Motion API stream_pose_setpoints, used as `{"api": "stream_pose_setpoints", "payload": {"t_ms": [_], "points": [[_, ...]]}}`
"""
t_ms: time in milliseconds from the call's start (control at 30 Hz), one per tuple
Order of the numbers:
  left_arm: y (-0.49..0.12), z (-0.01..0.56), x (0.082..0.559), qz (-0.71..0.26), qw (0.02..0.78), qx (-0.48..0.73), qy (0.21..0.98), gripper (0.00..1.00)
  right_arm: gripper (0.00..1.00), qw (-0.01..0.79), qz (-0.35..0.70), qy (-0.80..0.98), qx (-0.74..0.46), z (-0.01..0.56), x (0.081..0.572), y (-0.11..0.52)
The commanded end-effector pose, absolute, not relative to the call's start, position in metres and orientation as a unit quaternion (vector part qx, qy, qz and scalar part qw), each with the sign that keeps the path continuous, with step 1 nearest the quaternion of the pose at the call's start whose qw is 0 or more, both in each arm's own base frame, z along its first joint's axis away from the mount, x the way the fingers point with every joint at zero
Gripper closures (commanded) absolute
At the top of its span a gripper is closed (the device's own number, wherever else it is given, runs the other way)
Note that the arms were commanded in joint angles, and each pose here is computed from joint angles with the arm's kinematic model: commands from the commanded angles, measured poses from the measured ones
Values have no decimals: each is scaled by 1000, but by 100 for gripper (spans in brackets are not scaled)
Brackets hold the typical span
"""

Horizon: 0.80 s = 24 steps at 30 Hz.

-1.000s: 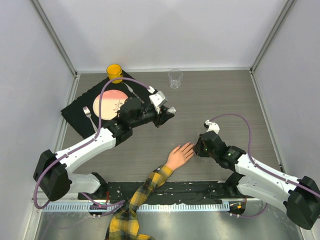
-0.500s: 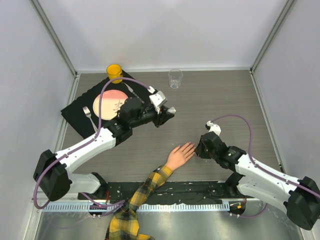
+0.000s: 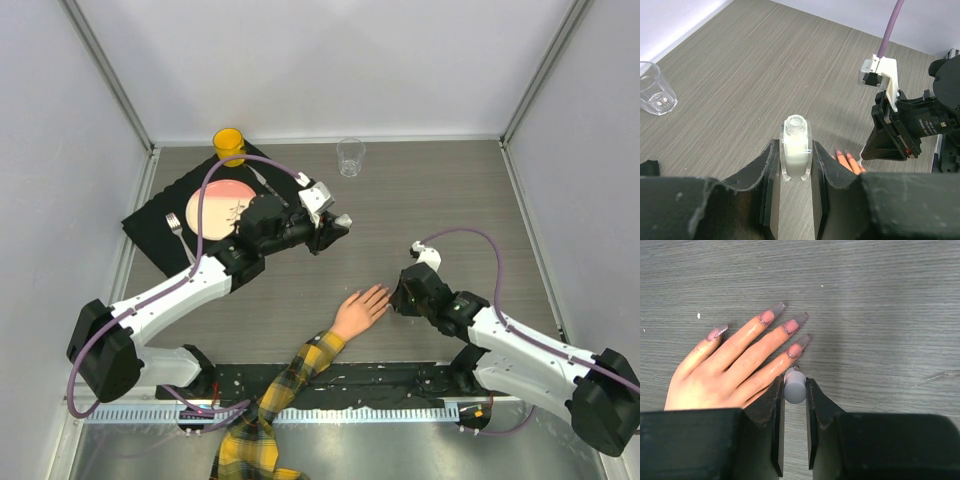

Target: Paint the nails

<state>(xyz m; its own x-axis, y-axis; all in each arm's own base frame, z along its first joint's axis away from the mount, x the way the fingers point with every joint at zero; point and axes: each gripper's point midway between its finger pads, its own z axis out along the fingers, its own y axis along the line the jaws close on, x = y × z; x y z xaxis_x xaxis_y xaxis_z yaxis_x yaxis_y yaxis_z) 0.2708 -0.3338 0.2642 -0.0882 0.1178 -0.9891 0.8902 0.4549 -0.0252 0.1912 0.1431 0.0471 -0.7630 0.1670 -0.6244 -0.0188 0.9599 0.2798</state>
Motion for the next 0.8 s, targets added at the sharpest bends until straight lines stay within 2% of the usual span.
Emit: {"api": "stream_pose_setpoints", "payload": {"t_ms": [0,767], "points": [[-338,296,273,-358,583,389,617,100,99,381,142,913,42,69,211,150],[-336,297,273,-356,584,389,617,100,99,368,153,917,27,67,208,156]]}}
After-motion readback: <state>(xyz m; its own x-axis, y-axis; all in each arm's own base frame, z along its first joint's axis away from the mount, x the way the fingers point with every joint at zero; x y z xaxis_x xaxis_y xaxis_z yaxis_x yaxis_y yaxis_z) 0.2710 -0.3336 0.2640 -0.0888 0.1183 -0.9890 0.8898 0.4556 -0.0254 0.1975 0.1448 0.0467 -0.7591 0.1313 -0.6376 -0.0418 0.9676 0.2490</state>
